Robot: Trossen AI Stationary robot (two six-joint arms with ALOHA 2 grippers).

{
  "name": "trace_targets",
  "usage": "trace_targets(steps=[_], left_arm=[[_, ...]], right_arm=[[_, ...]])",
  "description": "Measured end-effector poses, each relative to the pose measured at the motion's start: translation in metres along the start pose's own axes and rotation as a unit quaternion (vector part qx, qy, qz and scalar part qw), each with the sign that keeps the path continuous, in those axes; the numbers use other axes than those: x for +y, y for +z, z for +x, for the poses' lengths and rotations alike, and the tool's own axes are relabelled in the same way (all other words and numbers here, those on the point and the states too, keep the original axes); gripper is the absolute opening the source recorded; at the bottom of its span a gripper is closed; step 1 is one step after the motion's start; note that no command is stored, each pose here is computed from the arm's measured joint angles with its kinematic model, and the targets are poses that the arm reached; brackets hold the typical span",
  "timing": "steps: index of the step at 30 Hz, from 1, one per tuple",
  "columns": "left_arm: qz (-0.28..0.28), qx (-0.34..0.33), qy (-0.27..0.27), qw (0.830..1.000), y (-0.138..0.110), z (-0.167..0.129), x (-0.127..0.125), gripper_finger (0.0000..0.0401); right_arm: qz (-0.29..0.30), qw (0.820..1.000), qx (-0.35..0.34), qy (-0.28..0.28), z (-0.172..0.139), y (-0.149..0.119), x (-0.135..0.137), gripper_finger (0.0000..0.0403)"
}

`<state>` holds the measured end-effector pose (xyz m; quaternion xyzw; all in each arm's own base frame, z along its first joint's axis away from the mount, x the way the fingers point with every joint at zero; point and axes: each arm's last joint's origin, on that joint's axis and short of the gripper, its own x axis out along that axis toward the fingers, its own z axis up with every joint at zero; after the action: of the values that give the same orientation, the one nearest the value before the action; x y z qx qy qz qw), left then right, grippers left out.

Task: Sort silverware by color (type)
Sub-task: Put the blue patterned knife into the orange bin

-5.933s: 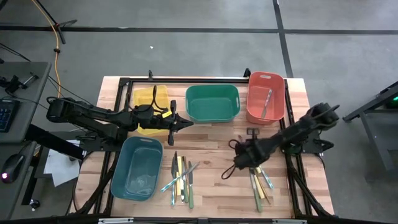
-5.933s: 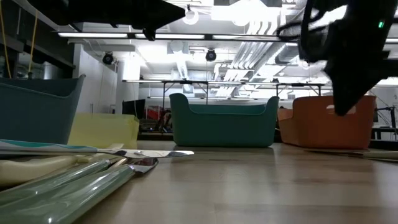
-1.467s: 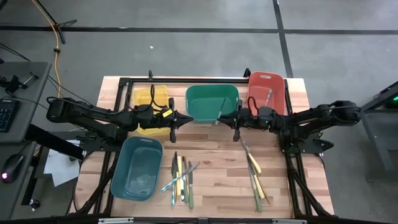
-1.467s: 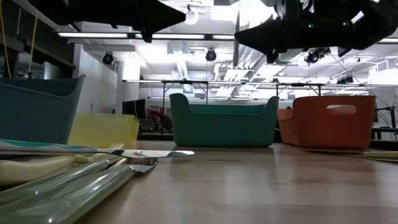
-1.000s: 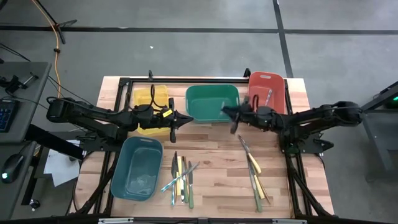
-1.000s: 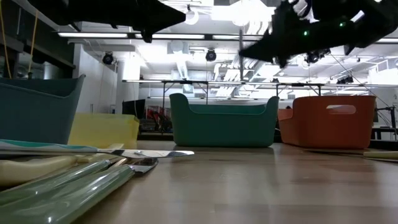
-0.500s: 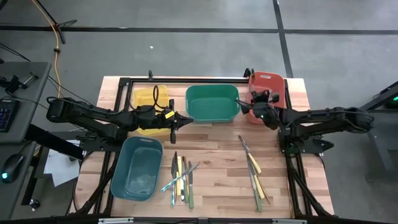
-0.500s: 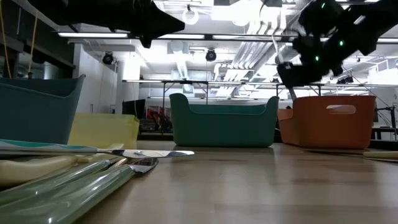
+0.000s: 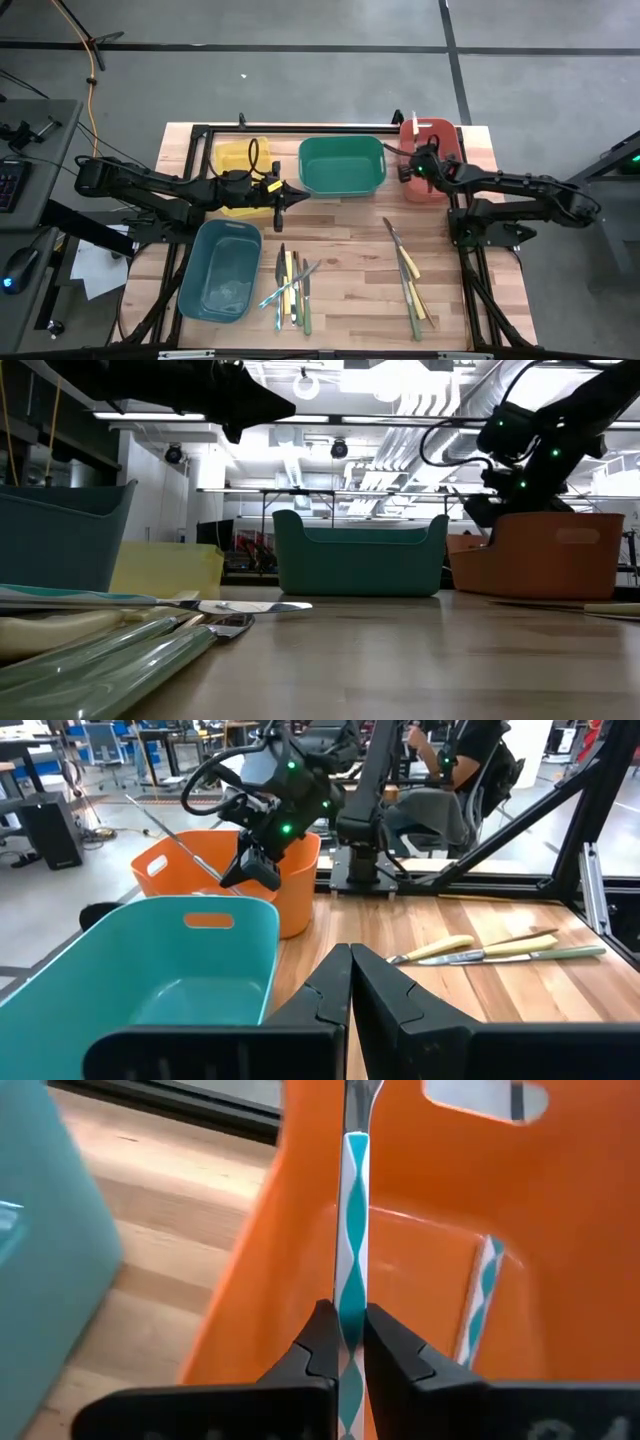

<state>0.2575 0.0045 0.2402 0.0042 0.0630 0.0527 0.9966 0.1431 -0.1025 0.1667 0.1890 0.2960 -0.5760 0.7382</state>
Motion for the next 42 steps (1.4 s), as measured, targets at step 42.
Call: trace_targets(steps=[42], left_arm=[[-0.033, -0.003, -0.005, 0.999, 0.008, -0.012, 0.001, 0.0003]], right_arm=[[-0.117, 0.811, -0.364, 0.442, -0.075, 0.029, 0.067, 0.0058]])
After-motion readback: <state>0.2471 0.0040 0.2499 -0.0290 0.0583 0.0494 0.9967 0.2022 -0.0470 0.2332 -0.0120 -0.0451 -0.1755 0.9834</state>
